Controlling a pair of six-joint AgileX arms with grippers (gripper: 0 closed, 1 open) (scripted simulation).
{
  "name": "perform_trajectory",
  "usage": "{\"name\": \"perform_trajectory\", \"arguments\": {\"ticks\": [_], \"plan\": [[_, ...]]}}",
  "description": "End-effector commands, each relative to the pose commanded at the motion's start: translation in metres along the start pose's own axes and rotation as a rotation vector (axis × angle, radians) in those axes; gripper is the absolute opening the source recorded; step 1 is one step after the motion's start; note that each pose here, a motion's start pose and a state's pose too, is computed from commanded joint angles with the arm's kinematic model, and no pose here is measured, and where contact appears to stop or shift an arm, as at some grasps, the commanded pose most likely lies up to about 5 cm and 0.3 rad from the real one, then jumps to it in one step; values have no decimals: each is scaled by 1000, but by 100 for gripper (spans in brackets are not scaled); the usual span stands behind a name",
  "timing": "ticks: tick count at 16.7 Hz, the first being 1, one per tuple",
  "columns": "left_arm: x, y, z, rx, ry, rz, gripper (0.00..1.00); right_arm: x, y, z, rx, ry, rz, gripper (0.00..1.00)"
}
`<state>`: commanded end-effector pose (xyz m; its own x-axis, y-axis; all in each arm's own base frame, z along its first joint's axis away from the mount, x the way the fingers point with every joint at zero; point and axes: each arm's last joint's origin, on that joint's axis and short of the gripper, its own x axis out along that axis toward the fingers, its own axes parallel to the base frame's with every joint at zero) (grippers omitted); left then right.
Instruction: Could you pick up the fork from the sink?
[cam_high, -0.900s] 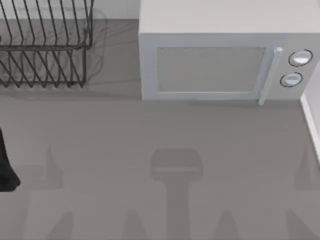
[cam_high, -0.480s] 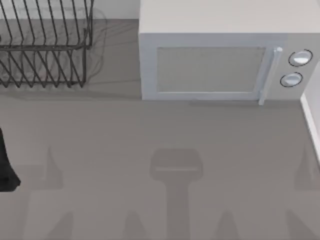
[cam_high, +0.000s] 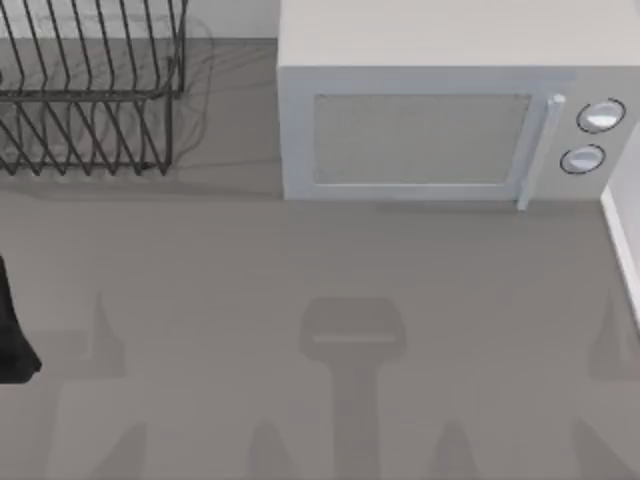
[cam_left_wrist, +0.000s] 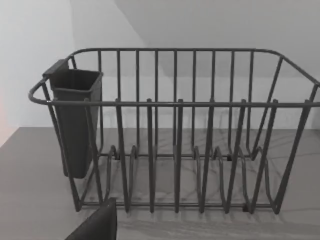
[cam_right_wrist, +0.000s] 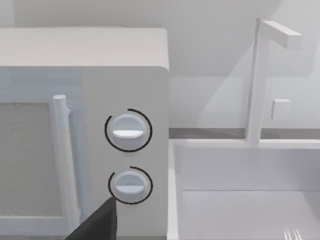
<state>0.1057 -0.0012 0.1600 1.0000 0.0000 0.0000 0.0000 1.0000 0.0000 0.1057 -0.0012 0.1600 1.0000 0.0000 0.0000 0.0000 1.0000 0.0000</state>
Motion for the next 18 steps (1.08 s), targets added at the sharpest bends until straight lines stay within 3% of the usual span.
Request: {"name": "perform_trajectory", "arguments": {"ticks": [11, 18], "plan": [[0, 0, 0, 0, 0, 0, 100, 0, -1, 6, -5, 21, -5, 100], [0, 0, 0, 0, 0, 0, 100, 24, -8, 83, -55, 301, -59, 100]]}}
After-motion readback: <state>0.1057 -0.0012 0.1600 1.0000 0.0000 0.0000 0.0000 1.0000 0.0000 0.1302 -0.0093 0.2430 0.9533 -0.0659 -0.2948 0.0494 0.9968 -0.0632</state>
